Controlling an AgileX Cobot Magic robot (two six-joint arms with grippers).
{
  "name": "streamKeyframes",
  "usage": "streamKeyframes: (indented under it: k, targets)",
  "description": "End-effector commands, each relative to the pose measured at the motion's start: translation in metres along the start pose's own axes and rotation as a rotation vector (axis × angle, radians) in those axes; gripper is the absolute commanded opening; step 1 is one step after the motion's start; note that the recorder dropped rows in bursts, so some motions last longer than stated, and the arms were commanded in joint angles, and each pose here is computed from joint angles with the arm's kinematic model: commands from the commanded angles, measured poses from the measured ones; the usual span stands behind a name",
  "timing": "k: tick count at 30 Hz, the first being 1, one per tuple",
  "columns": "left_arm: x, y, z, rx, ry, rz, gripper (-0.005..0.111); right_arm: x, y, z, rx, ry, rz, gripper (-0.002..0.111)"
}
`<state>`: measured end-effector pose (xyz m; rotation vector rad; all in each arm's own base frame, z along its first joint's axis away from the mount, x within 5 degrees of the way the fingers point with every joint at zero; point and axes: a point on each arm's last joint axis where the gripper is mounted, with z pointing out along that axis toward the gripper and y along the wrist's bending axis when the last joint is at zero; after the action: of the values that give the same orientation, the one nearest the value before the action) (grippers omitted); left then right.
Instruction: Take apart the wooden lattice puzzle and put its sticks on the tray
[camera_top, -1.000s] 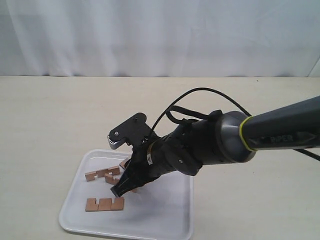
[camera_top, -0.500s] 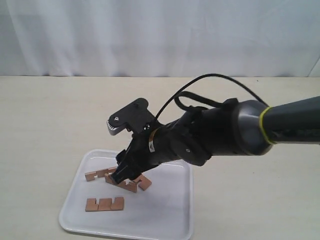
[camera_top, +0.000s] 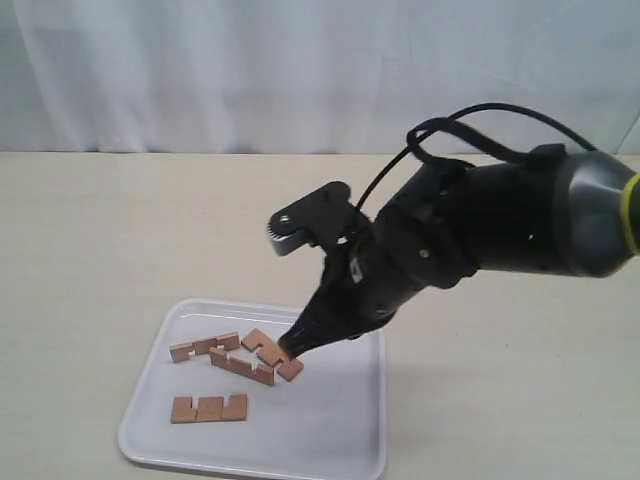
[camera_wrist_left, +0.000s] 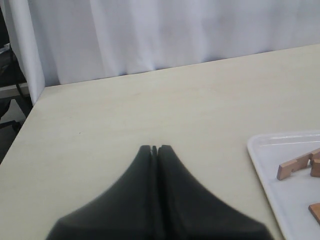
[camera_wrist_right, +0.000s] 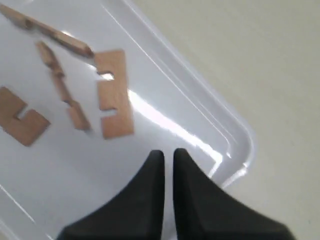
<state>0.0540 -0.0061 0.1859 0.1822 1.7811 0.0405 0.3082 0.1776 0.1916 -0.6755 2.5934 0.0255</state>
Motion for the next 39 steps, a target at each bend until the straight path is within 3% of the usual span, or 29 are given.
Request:
streamKeyframes:
  k: [1, 5, 12, 17, 20, 21, 26, 30, 32, 39]
  targets:
    - [0.0, 0.0, 0.0, -0.003, -0.008, -0.007, 0.0, 0.02, -0.049, -0.002, 0.062, 0.184, 0.22, 0.005]
    - [0.0, 0.0, 0.0, -0.003, -0.008, -0.007, 0.0, 0.041, -0.09, -0.016, 0.116, 0.283, 0.364, 0.005]
    - [0.0, 0.0, 0.0, -0.003, -0.008, -0.007, 0.0, 0.085, -0.127, -0.068, 0.173, 0.158, 0.543, 0.005]
    - [0.0, 0.0, 0.0, -0.003, -0.008, -0.007, 0.0, 0.104, -0.139, -0.117, 0.232, 0.036, 0.63, 0.005]
    - [0.0, 0.0, 0.0, -0.003, -0.008, -0.007, 0.0, 0.111, -0.137, -0.145, 0.267, -0.109, 0.631, 0.005]
    - [0.0, 0.0, 0.0, -0.003, -0.008, -0.007, 0.0, 0.117, -0.131, -0.161, 0.279, -0.248, 0.627, 0.005]
    - [0.0, 0.0, 0.0, -0.003, -0.008, -0.007, 0.0, 0.155, -0.106, -0.175, 0.324, -0.52, 0.548, 0.005]
    - [0.0, 0.0, 0.0, -0.003, -0.008, -0.007, 0.0, 0.183, -0.091, -0.179, 0.375, -0.629, 0.475, 0.005]
    - [0.0, 0.0, 0.0, -0.003, -0.008, -0.007, 0.0, 0.198, -0.077, -0.196, 0.376, -0.842, 0.471, 0.005]
    - [0.0, 0.0, 0.0, -0.003, -0.008, -0.007, 0.0, 0.23, -0.054, -0.235, 0.441, -1.131, 0.412, 0.005]
